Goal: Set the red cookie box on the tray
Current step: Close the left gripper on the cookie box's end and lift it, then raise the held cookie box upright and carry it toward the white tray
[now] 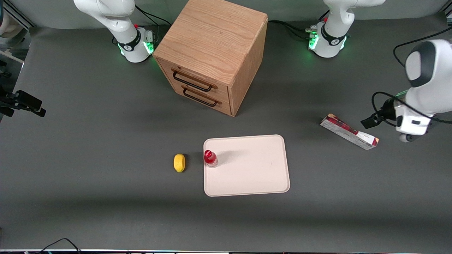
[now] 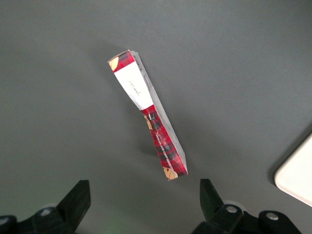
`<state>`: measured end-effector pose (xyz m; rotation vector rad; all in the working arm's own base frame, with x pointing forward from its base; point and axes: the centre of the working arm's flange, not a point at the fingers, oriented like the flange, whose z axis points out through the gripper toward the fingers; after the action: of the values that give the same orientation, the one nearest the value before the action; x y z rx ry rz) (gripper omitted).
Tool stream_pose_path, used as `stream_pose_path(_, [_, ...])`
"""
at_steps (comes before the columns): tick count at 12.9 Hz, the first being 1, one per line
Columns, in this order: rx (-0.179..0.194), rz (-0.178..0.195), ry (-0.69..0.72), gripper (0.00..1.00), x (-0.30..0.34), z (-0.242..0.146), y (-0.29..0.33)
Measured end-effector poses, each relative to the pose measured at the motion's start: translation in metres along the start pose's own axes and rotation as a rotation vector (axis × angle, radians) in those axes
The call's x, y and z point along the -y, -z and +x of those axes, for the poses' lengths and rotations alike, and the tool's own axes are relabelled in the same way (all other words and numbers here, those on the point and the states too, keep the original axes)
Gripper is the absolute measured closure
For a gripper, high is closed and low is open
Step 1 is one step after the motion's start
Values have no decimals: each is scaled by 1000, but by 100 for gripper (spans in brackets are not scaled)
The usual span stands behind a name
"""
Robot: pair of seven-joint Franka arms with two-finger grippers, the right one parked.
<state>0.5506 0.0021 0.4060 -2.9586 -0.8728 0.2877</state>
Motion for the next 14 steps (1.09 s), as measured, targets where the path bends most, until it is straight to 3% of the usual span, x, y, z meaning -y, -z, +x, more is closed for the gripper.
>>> stream_pose_path(2, [-5, -1, -9, 0, -1, 4, -32])
stream_pose_path(8, [-83, -29, -69, 0, 17, 28, -128])
stream_pose_path(14, [-56, -35, -49, 0, 26, 20, -170])
